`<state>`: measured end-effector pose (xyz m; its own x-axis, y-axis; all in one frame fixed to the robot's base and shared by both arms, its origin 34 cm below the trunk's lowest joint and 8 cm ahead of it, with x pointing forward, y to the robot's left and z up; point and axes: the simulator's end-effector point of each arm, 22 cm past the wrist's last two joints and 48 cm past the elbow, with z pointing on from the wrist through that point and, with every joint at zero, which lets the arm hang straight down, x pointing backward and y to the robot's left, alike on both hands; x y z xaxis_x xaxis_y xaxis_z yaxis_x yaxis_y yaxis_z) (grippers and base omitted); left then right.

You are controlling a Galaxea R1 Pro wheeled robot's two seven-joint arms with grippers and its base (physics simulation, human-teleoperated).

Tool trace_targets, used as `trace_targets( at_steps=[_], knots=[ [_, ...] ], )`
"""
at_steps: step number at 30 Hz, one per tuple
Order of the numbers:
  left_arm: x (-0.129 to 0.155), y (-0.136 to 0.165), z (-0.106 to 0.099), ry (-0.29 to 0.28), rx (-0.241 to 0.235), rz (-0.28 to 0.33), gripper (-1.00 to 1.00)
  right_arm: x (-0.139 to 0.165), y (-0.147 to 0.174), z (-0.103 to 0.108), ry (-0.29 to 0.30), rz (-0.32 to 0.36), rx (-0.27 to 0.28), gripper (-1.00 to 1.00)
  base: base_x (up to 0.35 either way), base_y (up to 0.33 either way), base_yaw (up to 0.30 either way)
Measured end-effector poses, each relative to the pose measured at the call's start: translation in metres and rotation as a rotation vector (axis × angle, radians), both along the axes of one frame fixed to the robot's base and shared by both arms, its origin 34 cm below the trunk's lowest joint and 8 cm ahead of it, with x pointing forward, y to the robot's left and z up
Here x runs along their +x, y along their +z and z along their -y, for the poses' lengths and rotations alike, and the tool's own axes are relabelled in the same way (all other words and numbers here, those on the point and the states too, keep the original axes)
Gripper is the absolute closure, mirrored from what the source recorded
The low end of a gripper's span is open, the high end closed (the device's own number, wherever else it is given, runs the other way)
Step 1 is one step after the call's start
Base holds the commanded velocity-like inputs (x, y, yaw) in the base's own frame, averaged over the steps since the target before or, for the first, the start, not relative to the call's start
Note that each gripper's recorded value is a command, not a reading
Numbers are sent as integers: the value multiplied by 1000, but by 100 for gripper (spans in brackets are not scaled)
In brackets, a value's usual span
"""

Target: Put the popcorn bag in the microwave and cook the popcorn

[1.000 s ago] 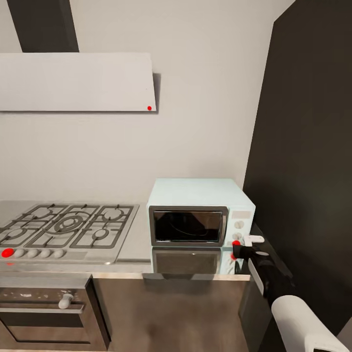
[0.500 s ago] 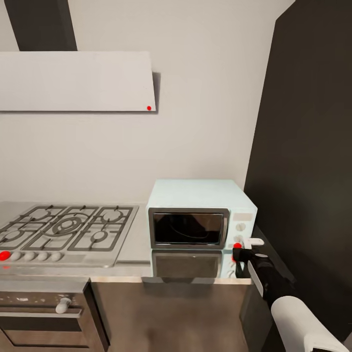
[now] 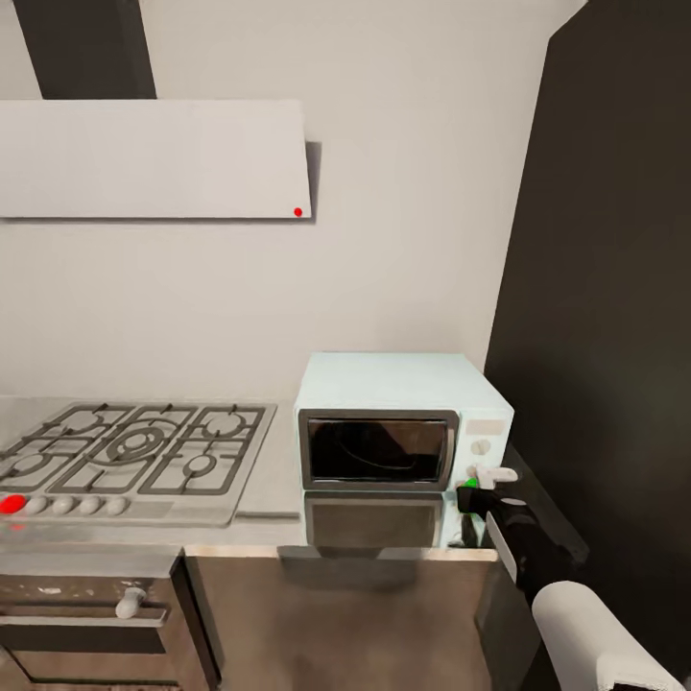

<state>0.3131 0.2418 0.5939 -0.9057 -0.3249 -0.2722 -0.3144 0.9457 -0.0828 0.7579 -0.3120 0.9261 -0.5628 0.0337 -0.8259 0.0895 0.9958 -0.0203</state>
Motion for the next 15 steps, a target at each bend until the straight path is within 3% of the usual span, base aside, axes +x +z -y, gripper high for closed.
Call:
trace_targets(
  at_steps=[15],
  knots=[
    [-1, 0, 2, 0, -2, -3, -100, 1, 6, 8, -2, 3, -10, 100, -251, 204, 0]
  ],
)
